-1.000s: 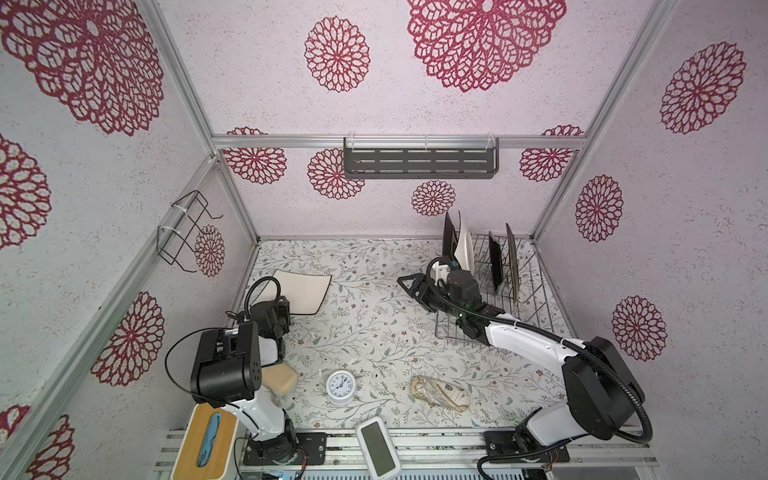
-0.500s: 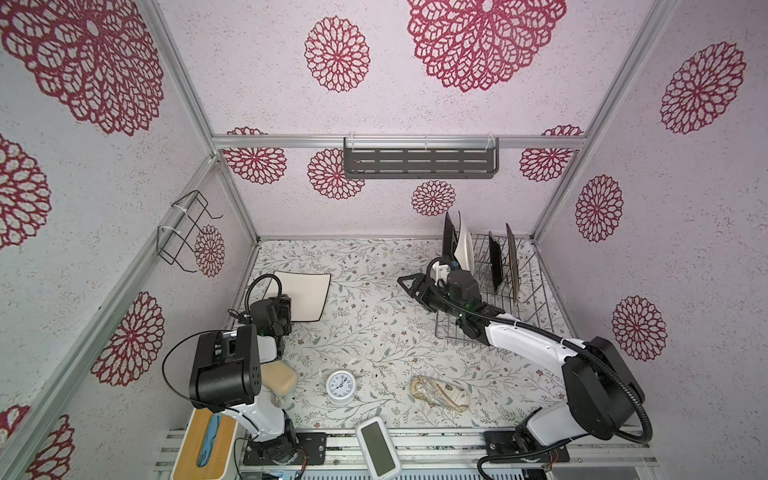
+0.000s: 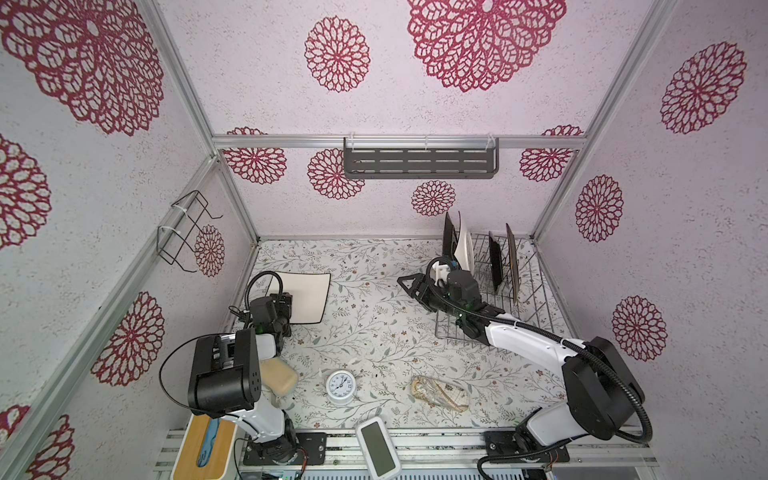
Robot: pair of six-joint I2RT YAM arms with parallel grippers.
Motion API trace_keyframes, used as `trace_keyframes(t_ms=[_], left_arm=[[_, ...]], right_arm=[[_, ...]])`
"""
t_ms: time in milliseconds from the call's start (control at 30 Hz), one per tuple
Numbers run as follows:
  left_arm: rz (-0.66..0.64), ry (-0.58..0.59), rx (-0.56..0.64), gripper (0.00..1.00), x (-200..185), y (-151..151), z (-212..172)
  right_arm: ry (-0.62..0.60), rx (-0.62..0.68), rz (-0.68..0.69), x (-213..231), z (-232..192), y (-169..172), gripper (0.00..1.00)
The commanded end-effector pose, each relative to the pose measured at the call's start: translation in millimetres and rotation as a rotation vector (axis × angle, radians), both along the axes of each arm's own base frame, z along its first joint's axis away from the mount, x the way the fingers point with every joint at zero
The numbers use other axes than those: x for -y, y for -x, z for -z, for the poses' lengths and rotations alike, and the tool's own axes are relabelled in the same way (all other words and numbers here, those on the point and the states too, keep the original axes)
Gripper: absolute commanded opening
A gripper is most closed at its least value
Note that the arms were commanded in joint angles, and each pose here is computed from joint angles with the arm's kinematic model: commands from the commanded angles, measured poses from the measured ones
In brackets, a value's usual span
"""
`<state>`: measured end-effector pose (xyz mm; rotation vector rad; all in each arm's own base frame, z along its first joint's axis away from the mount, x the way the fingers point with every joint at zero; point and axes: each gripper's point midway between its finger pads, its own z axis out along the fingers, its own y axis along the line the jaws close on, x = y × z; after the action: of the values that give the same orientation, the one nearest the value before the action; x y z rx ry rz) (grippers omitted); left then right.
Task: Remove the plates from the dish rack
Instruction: 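Open the left gripper to release the plate and raise it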
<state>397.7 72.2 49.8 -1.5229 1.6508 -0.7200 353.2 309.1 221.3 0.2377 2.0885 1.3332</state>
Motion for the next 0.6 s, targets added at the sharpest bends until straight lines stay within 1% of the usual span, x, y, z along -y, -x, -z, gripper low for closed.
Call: trace_keyframes(t_ms=[0,167,333,567], left_arm=[[0.012,-0.033,0.028,0.99,1,-8,-15],[0.032,-0.04,-0.024,0.97,4,-6,-5],[0.042,-0.09,-0.102,0.97,5,1,4],[0.041,-0.097,-0.147,0.97,9,13,7]], right_arm=[[-0.03,0.103,0.009,1,-36,-3,0.78],[-0.026,0.113,0.029,8,-36,-2,0.78],[-0.018,0.125,0.028,11,-37,0,0.78],[-0.02,0.156,0.02,16,-43,2,0.8]])
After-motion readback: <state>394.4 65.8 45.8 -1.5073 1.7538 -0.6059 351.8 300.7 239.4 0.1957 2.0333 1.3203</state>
